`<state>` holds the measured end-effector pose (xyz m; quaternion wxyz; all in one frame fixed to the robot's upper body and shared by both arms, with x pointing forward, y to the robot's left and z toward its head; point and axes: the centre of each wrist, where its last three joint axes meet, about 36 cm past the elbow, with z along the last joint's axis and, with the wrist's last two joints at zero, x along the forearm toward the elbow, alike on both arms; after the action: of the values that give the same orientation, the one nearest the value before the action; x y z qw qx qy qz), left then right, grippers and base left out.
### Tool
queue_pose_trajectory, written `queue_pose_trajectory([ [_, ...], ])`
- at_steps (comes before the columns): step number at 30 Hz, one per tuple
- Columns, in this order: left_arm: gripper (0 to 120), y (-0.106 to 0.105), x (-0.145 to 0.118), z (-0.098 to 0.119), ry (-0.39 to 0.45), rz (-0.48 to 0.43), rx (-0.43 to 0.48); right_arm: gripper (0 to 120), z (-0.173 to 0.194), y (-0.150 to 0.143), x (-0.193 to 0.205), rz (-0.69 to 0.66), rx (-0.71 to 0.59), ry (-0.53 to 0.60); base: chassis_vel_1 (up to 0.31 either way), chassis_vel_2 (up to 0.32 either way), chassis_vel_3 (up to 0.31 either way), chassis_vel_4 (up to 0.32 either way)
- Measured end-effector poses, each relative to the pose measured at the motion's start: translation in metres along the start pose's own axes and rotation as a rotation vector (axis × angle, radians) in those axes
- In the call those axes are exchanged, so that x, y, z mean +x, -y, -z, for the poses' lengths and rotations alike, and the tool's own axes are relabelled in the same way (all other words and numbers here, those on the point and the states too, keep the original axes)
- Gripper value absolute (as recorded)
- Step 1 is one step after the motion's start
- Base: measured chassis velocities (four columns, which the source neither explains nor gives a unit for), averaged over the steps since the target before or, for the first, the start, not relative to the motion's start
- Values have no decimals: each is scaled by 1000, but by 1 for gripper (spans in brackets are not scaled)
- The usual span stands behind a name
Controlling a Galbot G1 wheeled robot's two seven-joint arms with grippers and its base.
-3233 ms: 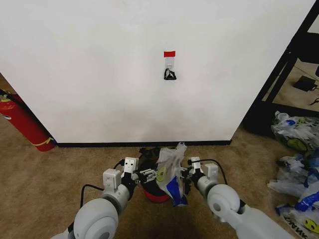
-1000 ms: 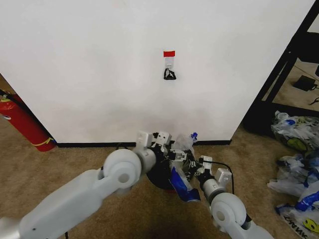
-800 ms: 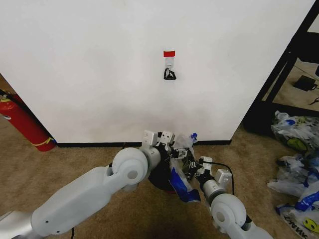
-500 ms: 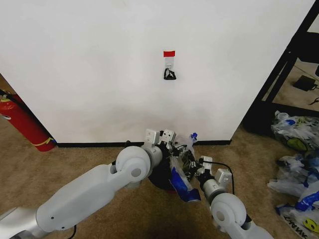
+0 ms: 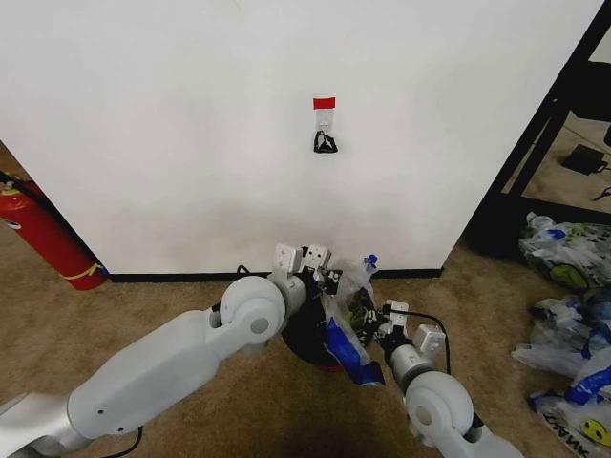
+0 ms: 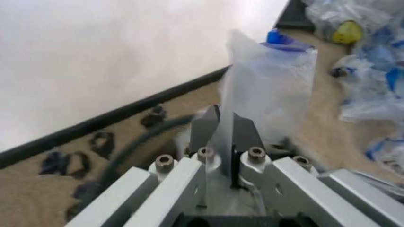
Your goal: Pick up the garbage bag from the wall and place it over the trash bin.
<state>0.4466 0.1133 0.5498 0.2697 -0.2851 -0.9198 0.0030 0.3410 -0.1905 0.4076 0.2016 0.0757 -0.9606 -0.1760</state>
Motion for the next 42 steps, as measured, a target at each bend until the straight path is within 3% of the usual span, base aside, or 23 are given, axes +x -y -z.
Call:
queue_pose_trajectory([
  [8, 0, -27, -3, 6, -23, 81, -16, 1, -1, 4, 8, 24, 17, 20, 0, 0, 0, 0],
  [14, 0, -56, -1, 8, -65, 148, -15, 1, -8, 10, 19, 121, 92, 79, 0, 0, 0, 0],
  [22, 0, -75, 12, 13, -120, 171, -33, 1, 4, 19, 31, 253, 147, 212, 0, 0, 0, 0],
  [30, 0, -90, 26, 14, -144, 185, -44, 1, 12, 29, 35, 271, 150, 263, 0, 0, 0, 0],
  [34, 0, -97, 36, 8, -155, 193, -37, 1, 17, 32, 35, 251, 91, 273, 0, 0, 0, 0],
  [39, 0, -101, 56, -17, -167, 185, 13, 1, 30, 28, 31, 207, -153, 244, 0, 0, 0, 0],
  [42, 0, -101, 59, -23, -169, 185, 22, 1, 33, 26, 31, 208, -194, 237, 0, 0, 0, 0],
])
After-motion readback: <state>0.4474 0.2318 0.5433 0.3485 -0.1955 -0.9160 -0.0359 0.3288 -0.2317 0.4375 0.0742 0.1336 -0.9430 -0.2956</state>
